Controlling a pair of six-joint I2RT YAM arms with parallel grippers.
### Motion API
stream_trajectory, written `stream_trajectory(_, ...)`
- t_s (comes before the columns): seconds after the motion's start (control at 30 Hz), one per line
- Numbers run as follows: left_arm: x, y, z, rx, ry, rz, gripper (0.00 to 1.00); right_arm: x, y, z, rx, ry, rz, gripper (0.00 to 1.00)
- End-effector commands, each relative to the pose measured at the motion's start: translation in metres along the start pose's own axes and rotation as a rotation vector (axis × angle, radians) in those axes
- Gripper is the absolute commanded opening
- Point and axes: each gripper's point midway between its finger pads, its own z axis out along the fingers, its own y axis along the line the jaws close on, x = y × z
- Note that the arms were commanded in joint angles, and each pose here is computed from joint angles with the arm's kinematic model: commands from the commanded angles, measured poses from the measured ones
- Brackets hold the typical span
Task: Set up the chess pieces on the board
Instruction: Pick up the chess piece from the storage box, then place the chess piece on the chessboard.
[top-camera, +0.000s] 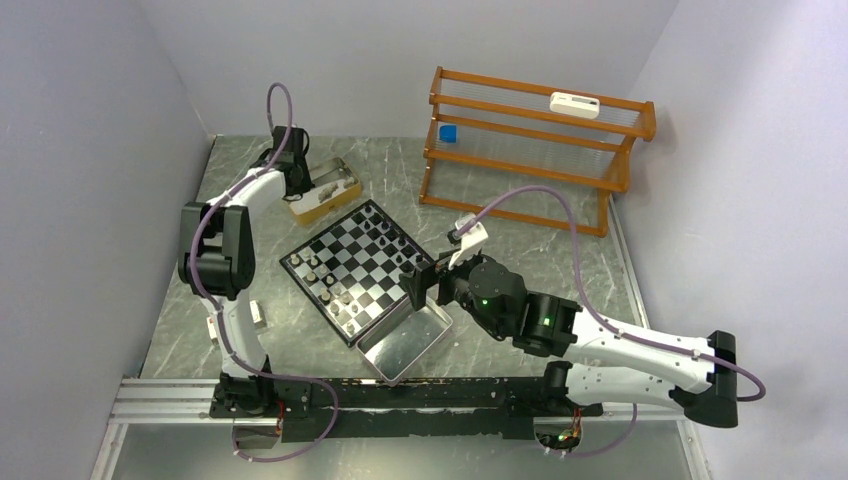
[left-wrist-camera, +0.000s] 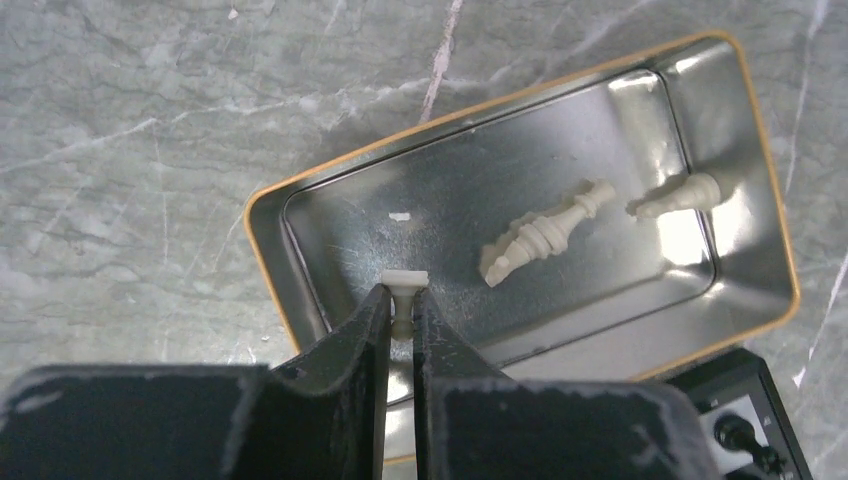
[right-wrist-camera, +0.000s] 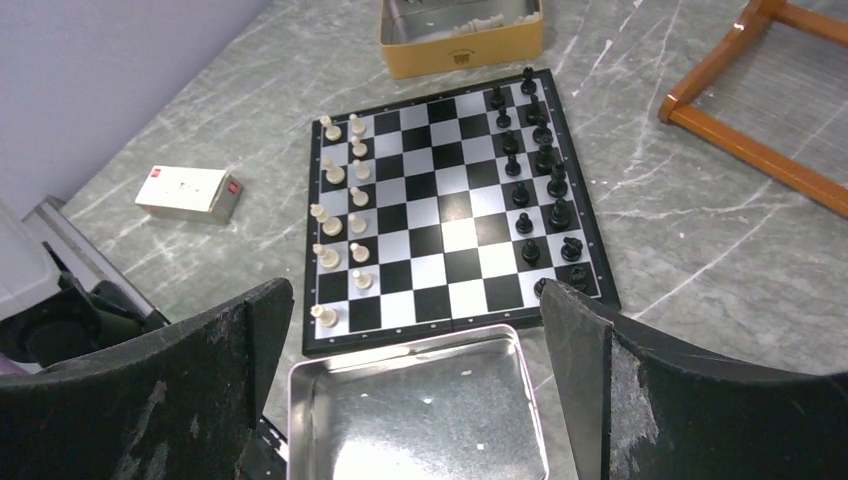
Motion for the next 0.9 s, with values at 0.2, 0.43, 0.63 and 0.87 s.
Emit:
stream_trajectory(0.2,-0.003,-0.012,-0.057,0.185,0.124,0.217,0.05,-0.008,0.0,-0.008,-0.011,-0.018,0.078,1.0)
stream_trajectory(0.43,0.033,-0.024,-0.093,0.373,0.261,0.371,0.05,-0.009,-0.011,-0.02,0.013,-0.033,0.11,1.0)
stream_trajectory(0.63,0.063,-0.034,-0.123,0.417,0.309,0.508,0.05,-0.024,-0.023,-0.032,0.047,-0.075,0.112,1.0)
stream_trajectory(0.87,0.11,-0.055,-0.153,0.434,0.414,0.684,0.05,-0.052,-0.037,-0.052,0.093,-0.123,0.107,1.0)
